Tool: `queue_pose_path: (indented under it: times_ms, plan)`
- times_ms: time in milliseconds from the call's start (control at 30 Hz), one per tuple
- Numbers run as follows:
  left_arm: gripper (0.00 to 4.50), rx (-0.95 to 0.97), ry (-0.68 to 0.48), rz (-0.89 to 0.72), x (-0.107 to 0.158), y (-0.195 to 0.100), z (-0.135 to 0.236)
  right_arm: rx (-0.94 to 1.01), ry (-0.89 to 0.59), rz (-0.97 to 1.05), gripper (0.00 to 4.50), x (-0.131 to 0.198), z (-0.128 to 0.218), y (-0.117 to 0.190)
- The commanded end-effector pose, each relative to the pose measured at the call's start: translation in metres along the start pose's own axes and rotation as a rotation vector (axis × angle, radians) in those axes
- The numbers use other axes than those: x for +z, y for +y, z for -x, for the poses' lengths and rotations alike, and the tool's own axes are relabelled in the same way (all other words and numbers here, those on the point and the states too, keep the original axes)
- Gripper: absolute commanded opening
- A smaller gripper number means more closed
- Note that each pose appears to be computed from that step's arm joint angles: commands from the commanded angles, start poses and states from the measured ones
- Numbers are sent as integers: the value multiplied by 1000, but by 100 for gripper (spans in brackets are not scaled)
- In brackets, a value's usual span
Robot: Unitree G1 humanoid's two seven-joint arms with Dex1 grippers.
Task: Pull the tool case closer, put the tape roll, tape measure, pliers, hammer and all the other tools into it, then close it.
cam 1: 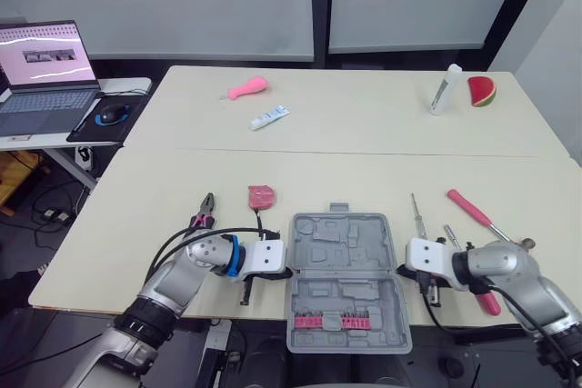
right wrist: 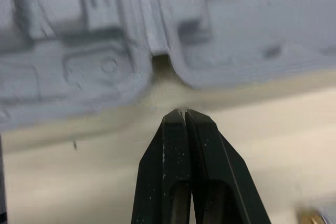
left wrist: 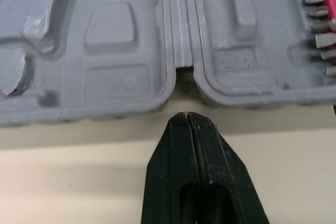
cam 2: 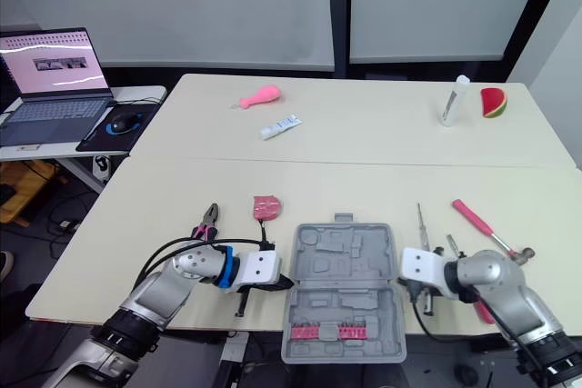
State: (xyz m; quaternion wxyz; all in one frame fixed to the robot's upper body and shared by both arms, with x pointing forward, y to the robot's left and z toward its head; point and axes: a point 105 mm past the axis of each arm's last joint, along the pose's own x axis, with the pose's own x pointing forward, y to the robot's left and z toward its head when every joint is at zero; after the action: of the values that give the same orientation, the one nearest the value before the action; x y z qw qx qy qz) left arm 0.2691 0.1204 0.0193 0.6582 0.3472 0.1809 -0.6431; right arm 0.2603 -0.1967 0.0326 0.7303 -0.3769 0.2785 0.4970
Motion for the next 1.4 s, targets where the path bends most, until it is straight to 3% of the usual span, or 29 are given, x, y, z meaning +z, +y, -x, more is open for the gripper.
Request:
queue_pose_path:
  times_ms: [33,233,333,433,533,767,933,1133,1233,1400]
  plan:
    - [0,33,-29,-38,8,5,18,-54,-83,-43,1,10,21,-12]
    - [0,135,-159,-4,27,12,70,-183,-286,-137,1,29,72,-31]
    - [58,248,-216,52,27,26,109,-247,-280,-127,65,19,104,-40]
    - [147,460,-227,195,1,46,162,-357,-255,-131,115,-1,139,-50]
    - [245,619,-202,295,-30,48,200,-471,-232,-163,173,-27,168,-55]
    - [450,911,-125,529,-96,38,234,-726,-116,-351,309,-108,207,-61]
    - [450,995,-72,602,-123,30,238,-824,-56,-431,447,-145,217,-57]
    - [450,1030,-13,625,-138,24,240,-829,-75,-434,447,-149,209,-59]
    - [450,1031,-51,589,-129,28,240,-749,-131,-387,447,-128,188,-62]
    - [450,927,-40,564,-122,17,234,-556,-307,-231,447,-46,139,-70]
